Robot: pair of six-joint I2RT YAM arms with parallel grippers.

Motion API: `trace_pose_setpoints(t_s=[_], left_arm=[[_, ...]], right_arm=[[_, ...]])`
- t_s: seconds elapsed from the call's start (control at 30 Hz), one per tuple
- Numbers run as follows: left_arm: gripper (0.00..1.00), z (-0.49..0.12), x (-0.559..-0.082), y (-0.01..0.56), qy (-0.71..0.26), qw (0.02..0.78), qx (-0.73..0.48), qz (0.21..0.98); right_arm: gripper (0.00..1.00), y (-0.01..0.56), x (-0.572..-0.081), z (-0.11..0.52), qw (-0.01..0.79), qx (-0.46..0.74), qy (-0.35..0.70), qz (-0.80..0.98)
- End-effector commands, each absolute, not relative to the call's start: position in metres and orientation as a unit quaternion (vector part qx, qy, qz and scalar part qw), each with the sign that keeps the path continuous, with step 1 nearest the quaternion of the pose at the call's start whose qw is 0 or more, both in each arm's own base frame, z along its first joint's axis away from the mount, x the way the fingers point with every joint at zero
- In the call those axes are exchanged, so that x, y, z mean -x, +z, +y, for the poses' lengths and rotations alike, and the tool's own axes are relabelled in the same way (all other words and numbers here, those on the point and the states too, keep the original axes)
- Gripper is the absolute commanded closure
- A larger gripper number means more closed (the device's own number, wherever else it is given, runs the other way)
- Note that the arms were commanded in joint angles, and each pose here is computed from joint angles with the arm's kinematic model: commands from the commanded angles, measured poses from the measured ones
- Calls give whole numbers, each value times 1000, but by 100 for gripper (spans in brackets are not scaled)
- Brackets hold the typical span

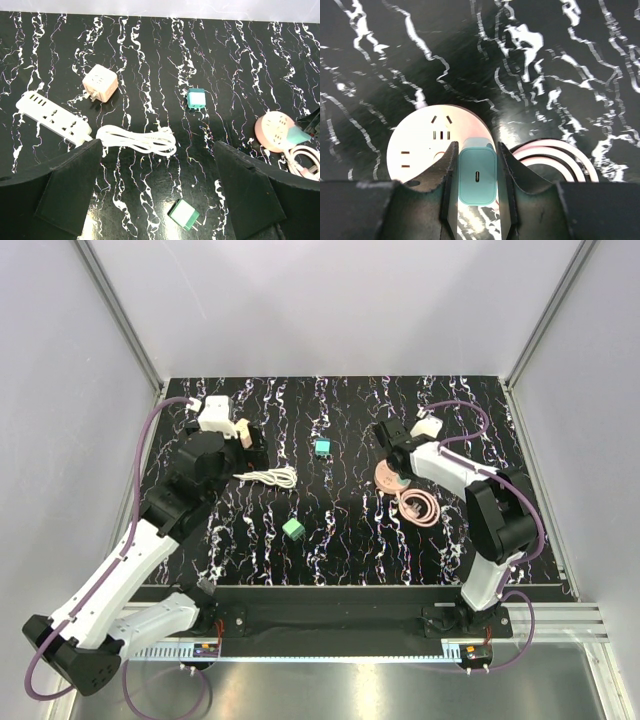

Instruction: Insert the plug

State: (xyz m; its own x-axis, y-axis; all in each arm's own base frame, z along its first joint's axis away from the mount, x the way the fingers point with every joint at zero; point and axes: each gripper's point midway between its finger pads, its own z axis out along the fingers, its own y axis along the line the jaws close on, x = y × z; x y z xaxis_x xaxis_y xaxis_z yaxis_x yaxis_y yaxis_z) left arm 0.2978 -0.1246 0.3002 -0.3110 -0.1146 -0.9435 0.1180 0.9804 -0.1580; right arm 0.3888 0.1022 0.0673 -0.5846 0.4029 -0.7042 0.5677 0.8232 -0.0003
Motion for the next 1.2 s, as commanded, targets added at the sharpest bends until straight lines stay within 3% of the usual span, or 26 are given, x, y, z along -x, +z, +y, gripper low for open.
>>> trace_pose_setpoints(t_s=[0.0,0.17,0.2,0.3,0.53,0.7,0.87,1.17], left_arm=[[1,-127,-301,301,-104,590,1,801],[1,-128,-302,300,-106,588,1,802],[1,-129,-302,300,-107,587,-1,802],[1,-135,-303,297,-117,583,-10,804],[1,-162,-291,279,-155,516,-70,840],[1,-175,-267,241,-219,454,-32,863],[10,-156,-254,175,-195,363,170,895],[16,-174,-242,111,-177,244,214,929]], right_arm=[[98,34,-333,50,257,-219,-241,910],[87,43,-344,36,263,-219,-256,904],[69,48,-347,38,266,-213,-248,907],[50,69,-355,52,282,-201,-198,917],[26,114,-348,79,308,-174,-85,931],[20,142,-328,87,328,-154,-24,932],[19,157,-314,96,347,-142,27,927],[19,149,-295,101,346,-114,60,929]])
